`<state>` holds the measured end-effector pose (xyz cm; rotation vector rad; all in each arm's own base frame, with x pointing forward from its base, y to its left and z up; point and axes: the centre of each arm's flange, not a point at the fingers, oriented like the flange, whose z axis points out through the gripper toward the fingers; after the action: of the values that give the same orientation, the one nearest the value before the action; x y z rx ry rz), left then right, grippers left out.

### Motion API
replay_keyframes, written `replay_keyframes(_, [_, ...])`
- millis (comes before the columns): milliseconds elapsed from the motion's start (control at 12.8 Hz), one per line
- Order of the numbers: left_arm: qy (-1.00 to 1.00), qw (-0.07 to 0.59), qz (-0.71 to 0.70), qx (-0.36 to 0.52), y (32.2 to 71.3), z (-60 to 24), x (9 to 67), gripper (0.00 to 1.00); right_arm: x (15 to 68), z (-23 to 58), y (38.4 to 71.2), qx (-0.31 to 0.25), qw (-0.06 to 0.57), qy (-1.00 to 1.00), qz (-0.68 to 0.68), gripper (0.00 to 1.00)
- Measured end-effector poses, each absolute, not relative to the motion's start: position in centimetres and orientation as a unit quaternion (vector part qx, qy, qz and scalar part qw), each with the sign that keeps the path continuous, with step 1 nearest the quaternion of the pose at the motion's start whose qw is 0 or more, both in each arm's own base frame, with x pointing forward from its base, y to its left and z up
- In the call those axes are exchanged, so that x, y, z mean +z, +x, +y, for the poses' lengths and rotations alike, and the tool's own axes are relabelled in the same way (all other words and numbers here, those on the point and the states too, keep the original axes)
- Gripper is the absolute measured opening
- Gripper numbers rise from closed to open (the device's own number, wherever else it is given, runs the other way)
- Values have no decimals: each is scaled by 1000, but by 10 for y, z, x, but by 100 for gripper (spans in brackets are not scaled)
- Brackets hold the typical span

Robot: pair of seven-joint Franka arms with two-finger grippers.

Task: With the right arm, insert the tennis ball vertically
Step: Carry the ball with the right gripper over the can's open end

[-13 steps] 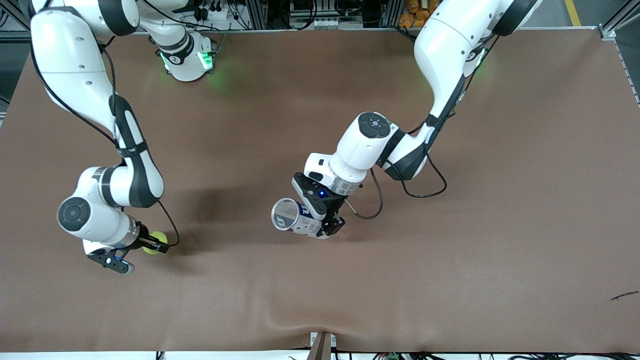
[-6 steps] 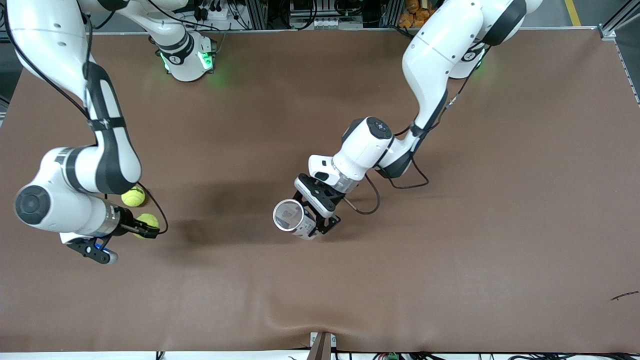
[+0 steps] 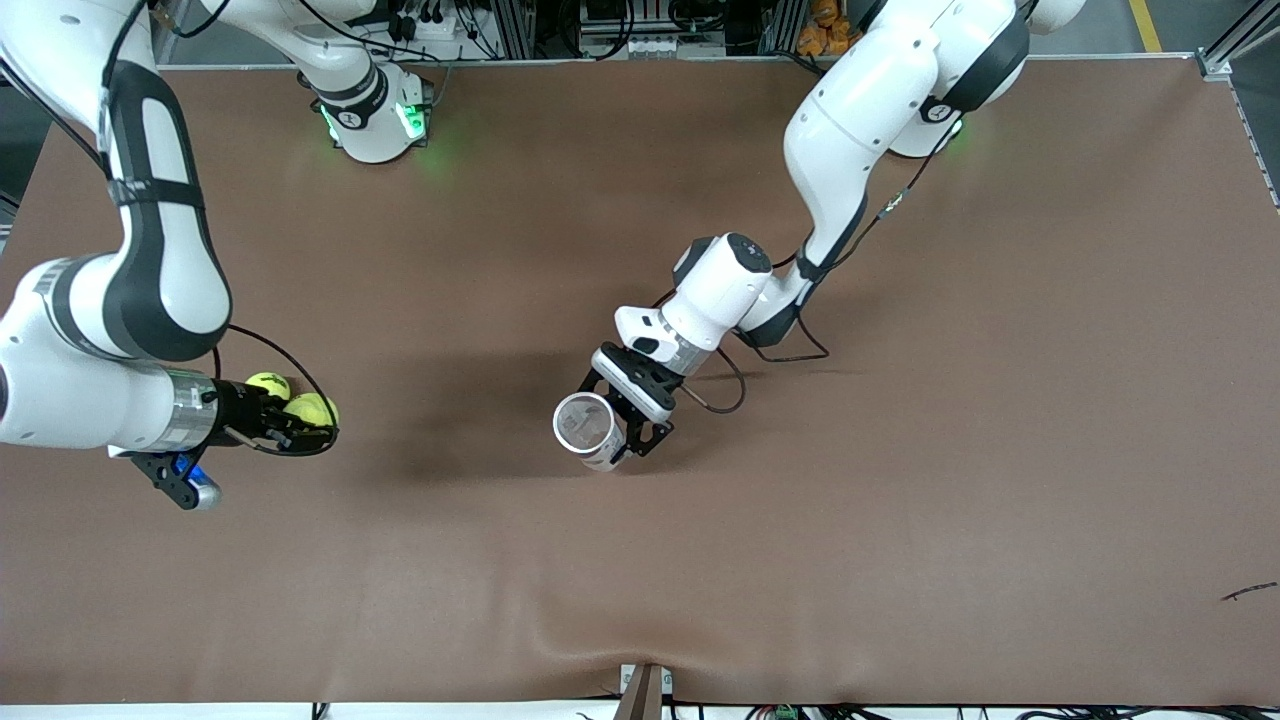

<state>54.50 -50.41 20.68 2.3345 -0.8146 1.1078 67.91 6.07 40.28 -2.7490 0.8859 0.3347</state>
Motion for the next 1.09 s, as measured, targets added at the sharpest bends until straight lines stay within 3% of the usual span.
replay_keyframes(390, [846,230,-265,402,525,-509,177,74,409,99,679,116,116,-933,321,67])
replay_keyframes(702, [847,230,-268,398,520,-510,173,75,408,131,678,140,166,-913,344,67])
replay_keyframes(1092, [844,226,-277,398,517,-511,170,76,438,244,668,111,186,-889,404,67])
